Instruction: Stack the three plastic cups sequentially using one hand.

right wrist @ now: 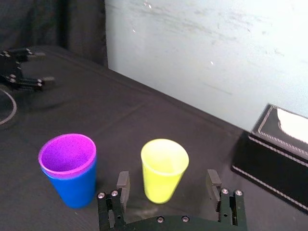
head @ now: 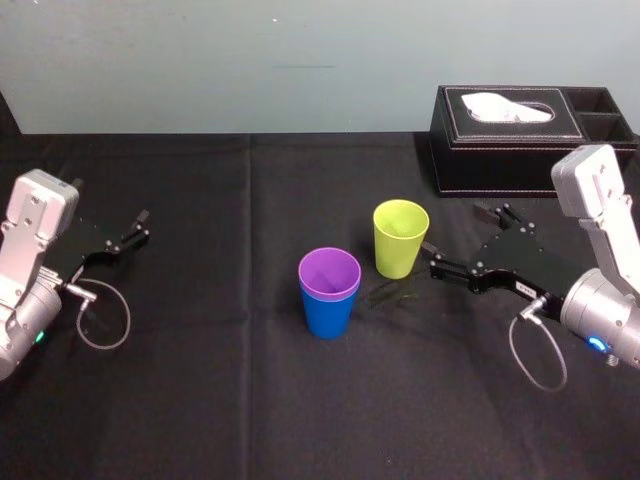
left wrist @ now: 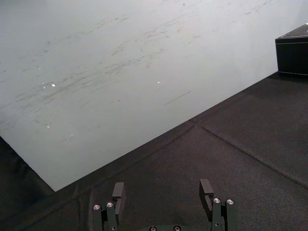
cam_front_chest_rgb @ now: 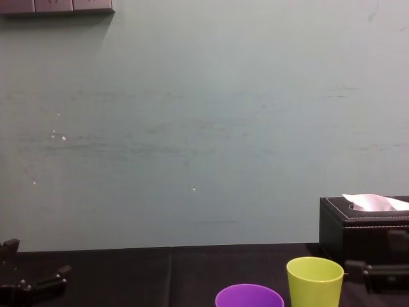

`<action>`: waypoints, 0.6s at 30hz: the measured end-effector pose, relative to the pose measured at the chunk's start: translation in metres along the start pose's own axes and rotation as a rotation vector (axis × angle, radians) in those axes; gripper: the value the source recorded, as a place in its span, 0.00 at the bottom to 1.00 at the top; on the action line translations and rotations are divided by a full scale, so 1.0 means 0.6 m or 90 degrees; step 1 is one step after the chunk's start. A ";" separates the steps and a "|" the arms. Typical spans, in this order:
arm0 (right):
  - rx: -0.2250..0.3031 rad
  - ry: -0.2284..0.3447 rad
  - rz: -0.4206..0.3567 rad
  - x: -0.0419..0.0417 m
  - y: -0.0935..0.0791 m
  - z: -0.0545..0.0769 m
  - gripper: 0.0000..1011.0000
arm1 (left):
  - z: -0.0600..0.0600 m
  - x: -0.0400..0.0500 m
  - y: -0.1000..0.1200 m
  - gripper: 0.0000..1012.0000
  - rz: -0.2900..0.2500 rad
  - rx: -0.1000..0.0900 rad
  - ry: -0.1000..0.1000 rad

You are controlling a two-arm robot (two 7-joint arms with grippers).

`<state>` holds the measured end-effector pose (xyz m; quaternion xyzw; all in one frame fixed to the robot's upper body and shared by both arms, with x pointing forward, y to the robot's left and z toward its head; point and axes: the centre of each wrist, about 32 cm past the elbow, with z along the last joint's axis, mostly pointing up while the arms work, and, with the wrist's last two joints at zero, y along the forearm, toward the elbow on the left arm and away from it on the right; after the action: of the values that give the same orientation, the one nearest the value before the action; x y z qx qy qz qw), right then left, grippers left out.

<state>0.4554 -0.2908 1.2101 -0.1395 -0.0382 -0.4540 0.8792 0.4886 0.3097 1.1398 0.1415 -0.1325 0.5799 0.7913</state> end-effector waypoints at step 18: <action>-0.050 0.040 0.029 0.011 0.030 -0.049 0.99 | 0.000 0.000 0.000 1.00 0.000 0.000 0.000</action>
<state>0.4721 -0.2945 1.1795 -0.1605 0.0108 -0.4388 0.8841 0.4886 0.3097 1.1398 0.1415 -0.1325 0.5799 0.7913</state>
